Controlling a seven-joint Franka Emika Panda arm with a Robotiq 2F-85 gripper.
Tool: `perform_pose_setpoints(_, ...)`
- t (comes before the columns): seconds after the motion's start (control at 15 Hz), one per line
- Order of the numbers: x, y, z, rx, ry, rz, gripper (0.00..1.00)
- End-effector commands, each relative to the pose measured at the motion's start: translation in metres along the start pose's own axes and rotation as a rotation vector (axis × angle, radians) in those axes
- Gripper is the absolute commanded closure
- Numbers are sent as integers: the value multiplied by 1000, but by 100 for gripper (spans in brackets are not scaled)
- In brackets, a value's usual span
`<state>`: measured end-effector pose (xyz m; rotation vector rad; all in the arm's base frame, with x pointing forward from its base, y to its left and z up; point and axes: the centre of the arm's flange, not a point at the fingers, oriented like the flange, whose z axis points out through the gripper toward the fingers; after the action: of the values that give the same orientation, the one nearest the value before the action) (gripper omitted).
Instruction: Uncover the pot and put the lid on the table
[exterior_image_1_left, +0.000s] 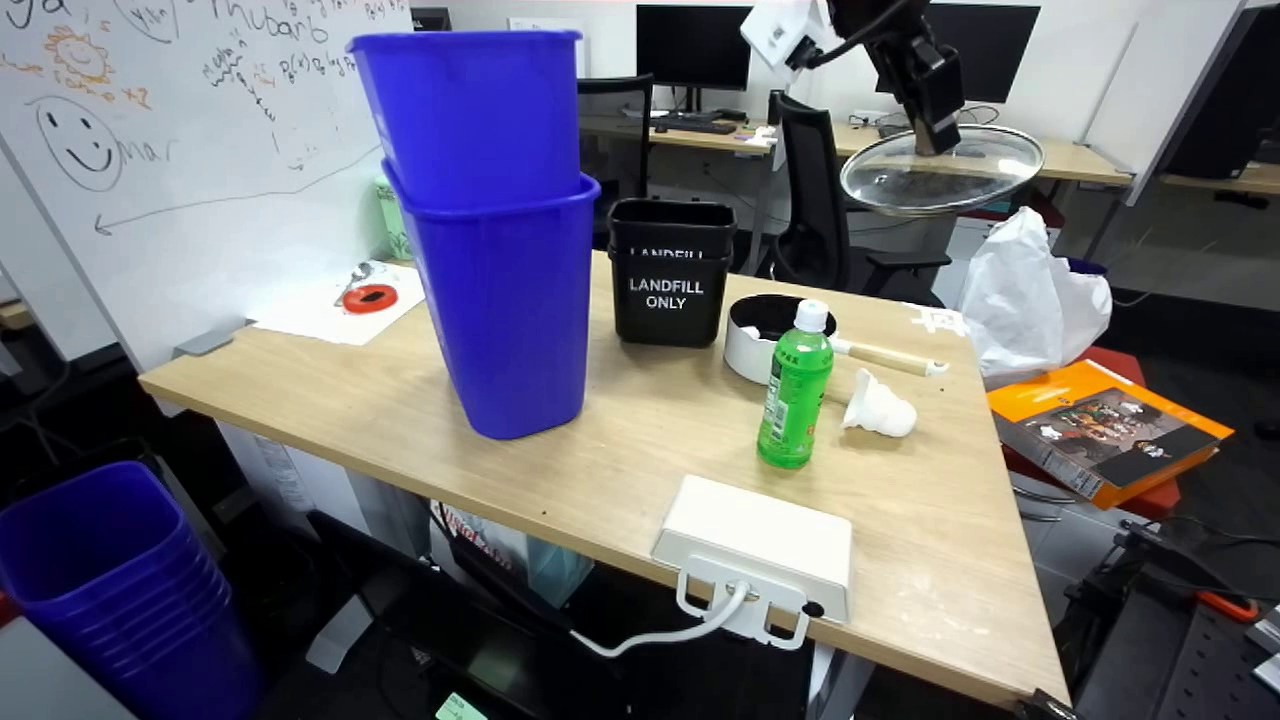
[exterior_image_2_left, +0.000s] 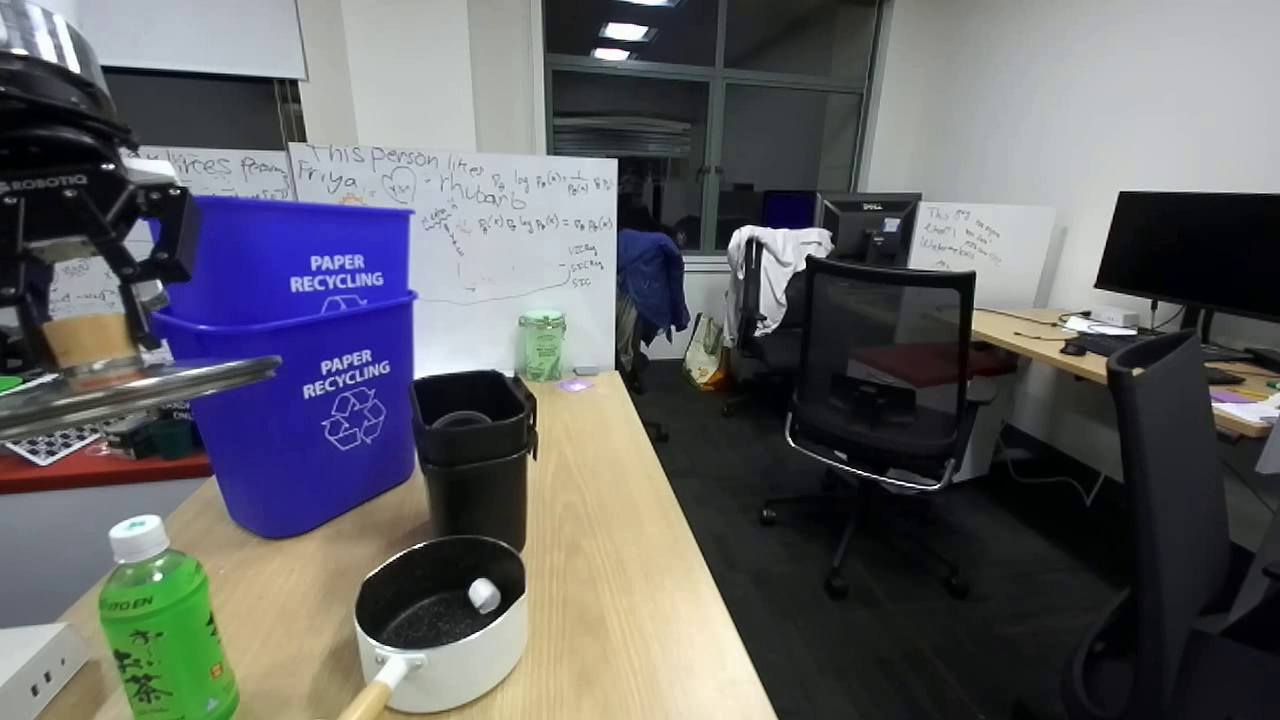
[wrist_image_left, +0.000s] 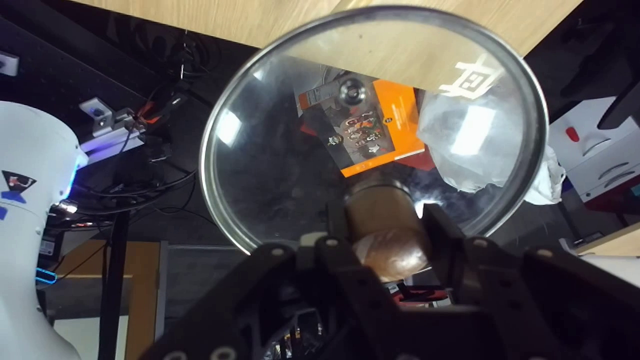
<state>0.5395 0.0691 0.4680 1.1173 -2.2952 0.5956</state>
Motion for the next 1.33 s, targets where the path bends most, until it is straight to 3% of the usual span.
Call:
perform_pose_setpoints(0.0,10,25,-12,-62,-11,1,84)
perform_pose_setpoints(0.53,59,104,-42,-192,38,-85,84)
perform_pose_setpoints(0.6,62,106,-41,-184,44,-88,84)
perform_pose_setpoints(0.67,54,99,-46,-159,18,-98,59)
perform_pose_setpoints(1.27,58,103,-42,-165,32,-97,59)
